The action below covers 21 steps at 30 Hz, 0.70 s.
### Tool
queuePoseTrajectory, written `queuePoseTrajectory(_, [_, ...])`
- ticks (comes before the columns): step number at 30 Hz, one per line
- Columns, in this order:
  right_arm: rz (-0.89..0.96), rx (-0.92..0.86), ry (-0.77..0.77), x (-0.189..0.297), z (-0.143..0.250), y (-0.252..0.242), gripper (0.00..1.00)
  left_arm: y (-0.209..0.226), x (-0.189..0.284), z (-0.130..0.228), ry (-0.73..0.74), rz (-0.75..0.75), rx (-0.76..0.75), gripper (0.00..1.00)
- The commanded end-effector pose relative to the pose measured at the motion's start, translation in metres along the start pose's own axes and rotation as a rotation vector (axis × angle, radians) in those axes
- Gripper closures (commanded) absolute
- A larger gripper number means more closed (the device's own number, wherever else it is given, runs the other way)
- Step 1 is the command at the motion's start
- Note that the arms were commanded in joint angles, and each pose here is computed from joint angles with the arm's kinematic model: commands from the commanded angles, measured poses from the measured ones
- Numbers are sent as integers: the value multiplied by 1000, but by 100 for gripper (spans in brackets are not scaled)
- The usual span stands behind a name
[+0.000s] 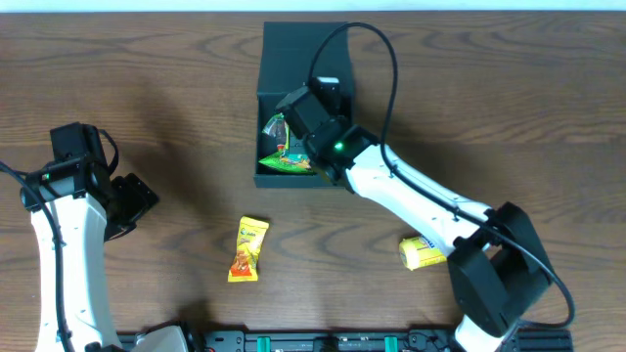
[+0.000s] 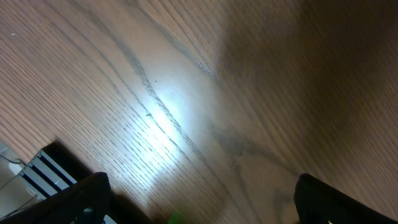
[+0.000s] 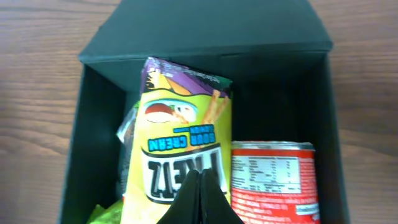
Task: Pack container
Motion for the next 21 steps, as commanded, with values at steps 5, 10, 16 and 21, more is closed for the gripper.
queuePoseTrajectory(5, [-167, 13, 106, -26, 14, 20, 99, 2, -1, -1, -3, -16, 8, 5])
queuePoseTrajectory(10, [-163, 32, 147, -36, 27, 24, 99, 2, -1, -1, -2, -16, 8, 5])
queuePoseTrajectory(16, [-150, 62, 206, -48, 46, 29, 99, 2, -1, -1, -3, -16, 8, 5])
queuePoseTrajectory(21, [-173, 64, 182, -42, 43, 34, 99, 2, -1, -1, -3, -16, 8, 5])
Point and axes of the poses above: each gripper's point midway between its finger pads, its own x axis back along the fingers, its own y axis along the line the jaws close on, z = x × y, the point moved 10 cm from there along x, back along the fingers, and after that the axes turned 4 degrees about x, right-handed, at the moved point
